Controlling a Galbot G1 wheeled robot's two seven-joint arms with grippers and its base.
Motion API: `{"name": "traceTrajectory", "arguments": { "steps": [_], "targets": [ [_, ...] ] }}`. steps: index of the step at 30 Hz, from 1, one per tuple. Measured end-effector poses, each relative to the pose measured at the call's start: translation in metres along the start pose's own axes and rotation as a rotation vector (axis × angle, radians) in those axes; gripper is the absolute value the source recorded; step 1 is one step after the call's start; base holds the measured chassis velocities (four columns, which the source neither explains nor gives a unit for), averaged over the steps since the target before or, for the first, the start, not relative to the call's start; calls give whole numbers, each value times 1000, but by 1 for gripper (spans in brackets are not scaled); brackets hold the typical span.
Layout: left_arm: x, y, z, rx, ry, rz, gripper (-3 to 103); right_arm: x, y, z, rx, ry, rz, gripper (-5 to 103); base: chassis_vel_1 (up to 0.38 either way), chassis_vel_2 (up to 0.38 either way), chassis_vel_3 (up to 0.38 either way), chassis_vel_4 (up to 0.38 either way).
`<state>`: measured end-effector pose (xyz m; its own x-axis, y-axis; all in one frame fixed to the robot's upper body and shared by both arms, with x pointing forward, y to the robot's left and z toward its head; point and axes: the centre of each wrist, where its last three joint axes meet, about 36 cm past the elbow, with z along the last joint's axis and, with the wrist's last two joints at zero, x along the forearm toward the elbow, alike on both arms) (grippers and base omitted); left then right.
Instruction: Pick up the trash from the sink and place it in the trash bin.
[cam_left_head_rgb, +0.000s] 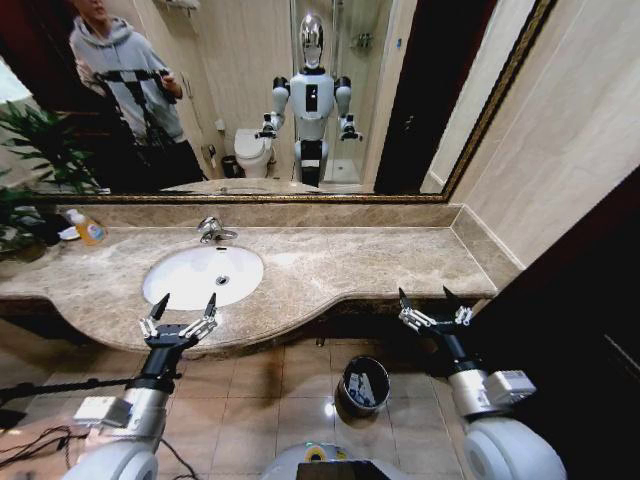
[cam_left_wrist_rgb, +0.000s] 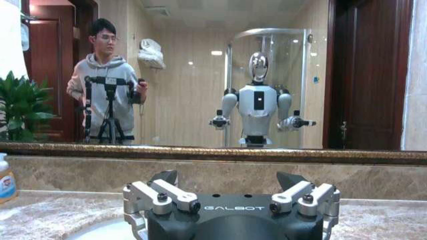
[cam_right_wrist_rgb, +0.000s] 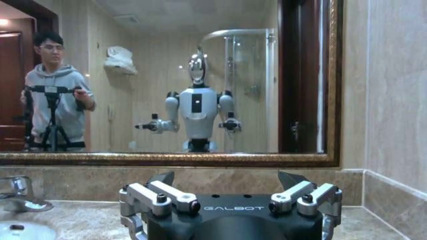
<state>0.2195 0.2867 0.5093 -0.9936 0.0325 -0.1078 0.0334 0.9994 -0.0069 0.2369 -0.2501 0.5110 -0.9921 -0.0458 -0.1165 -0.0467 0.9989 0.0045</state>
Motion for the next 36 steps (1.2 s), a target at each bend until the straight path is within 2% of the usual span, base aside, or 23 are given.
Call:
{"name": "traceTrajectory", "arguments": {
  "steps": [4,10,16,25,36],
  "targets": [
    [0,0,0,0,0,0,100,-8,-7,14,-12,18,-11,100,0,0,0,0],
    [0,0,0,0,0,0,100,-24,-22,39,6,33,-19,100,0,0,0,0],
    [0,0,0,0,0,0,100,-33,-34,48,8,27,-20,100,0,0,0,0],
    [0,0,0,0,0,0,100,-32,-48,51,10,31,-6,100,0,0,0,0],
    [0,0,0,0,0,0,100,-32,-49,50,9,35,-4,100,0,0,0,0]
  ]
}}
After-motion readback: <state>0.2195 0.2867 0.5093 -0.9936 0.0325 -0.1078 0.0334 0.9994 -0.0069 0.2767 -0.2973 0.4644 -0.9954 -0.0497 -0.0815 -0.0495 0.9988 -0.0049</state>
